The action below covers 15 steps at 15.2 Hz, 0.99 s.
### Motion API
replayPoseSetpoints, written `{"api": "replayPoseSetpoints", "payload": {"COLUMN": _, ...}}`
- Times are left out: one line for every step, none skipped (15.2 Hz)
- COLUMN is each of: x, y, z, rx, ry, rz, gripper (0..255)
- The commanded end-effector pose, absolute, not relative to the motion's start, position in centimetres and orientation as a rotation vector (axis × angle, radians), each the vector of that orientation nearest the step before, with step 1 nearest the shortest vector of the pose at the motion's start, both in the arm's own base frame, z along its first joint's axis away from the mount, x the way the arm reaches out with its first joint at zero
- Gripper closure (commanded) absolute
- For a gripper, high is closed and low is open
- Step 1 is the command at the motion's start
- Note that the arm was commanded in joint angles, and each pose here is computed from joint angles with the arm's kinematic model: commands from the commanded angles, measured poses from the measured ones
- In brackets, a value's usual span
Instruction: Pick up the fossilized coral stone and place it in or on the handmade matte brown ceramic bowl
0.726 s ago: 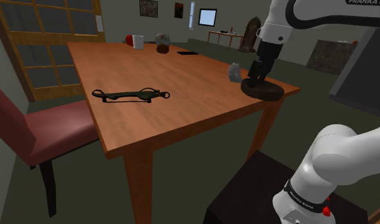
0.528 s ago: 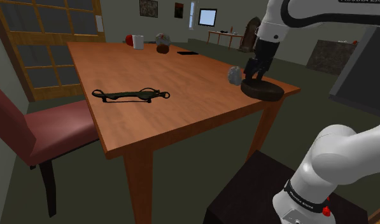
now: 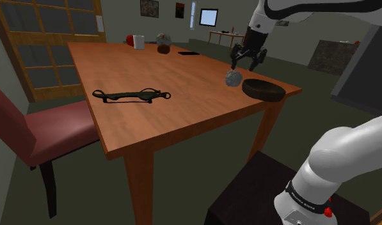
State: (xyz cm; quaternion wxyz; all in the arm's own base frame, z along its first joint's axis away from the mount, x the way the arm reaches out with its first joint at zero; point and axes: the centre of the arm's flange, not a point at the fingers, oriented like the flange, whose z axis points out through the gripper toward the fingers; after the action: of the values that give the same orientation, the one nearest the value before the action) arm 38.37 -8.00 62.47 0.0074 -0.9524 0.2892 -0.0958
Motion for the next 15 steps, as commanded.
{"api": "replayPoseSetpoints", "payload": {"x": 40.0, "y": -9.7, "z": 63.2, "rx": -2.894, "ry": 1.093, "rz": -0.342, "gripper": 0}}
{"api": "replayPoseSetpoints", "payload": {"x": 40.5, "y": -10.6, "z": 63.6, "rx": -2.850, "ry": 1.181, "rz": -0.362, "gripper": 0}}
{"api": "replayPoseSetpoints", "payload": {"x": 41.1, "y": -11.5, "z": 63.9, "rx": -2.803, "ry": 1.267, "rz": -0.381, "gripper": 0}}
{"api": "replayPoseSetpoints", "payload": {"x": 41.2, "y": -11.9, "z": 64.1, "rx": -2.783, "ry": 1.302, "rz": -0.389, "gripper": 0}}
{"api": "replayPoseSetpoints", "payload": {"x": 41.4, "y": -12.0, "z": 63.6, "rx": -2.783, "ry": 1.302, "rz": -0.389, "gripper": 0}}
{"api": "replayPoseSetpoints", "payload": {"x": 41.5, "y": -12.0, "z": 63.1, "rx": -2.782, "ry": 1.302, "rz": -0.389, "gripper": 0}}
{"api": "replayPoseSetpoints", "payload": {"x": 41.6, "y": -12.0, "z": 62.6, "rx": -2.783, "ry": 1.302, "rz": -0.389, "gripper": 0}}
{"api": "replayPoseSetpoints", "payload": {"x": 41.8, "y": -12.1, "z": 62.1, "rx": -2.783, "ry": 1.302, "rz": -0.389, "gripper": 0}}
{"api": "replayPoseSetpoints", "payload": {"x": 41.9, "y": -12.1, "z": 61.5, "rx": -2.783, "ry": 1.302, "rz": -0.389, "gripper": 0}}
{"api": "replayPoseSetpoints", "payload": {"x": 42.0, "y": -12.1, "z": 61.0, "rx": -2.783, "ry": 1.302, "rz": -0.389, "gripper": 0}}
{"api": "replayPoseSetpoints", "payload": {"x": 42.2, "y": -12.2, "z": 60.2, "rx": -2.783, "ry": 1.302, "rz": -0.389, "gripper": 0}}
{"api": "replayPoseSetpoints", "payload": {"x": 42.2, "y": -12.2, "z": 60.2, "rx": -2.783, "ry": 1.302, "rz": -0.389, "gripper": 0}}
{"api": "replayPoseSetpoints", "payload": {"x": 42.2, "y": -12.2, "z": 60.2, "rx": -2.783, "ry": 1.302, "rz": -0.389, "gripper": 0}}
{"api": "replayPoseSetpoints", "payload": {"x": 42.2, "y": -12.2, "z": 60.2, "rx": -2.783, "ry": 1.302, "rz": -0.389, "gripper": 0}}
{"api": "replayPoseSetpoints", "payload": {"x": 42.2, "y": -12.2, "z": 60.2, "rx": -2.783, "ry": 1.302, "rz": -0.389, "gripper": 0}}
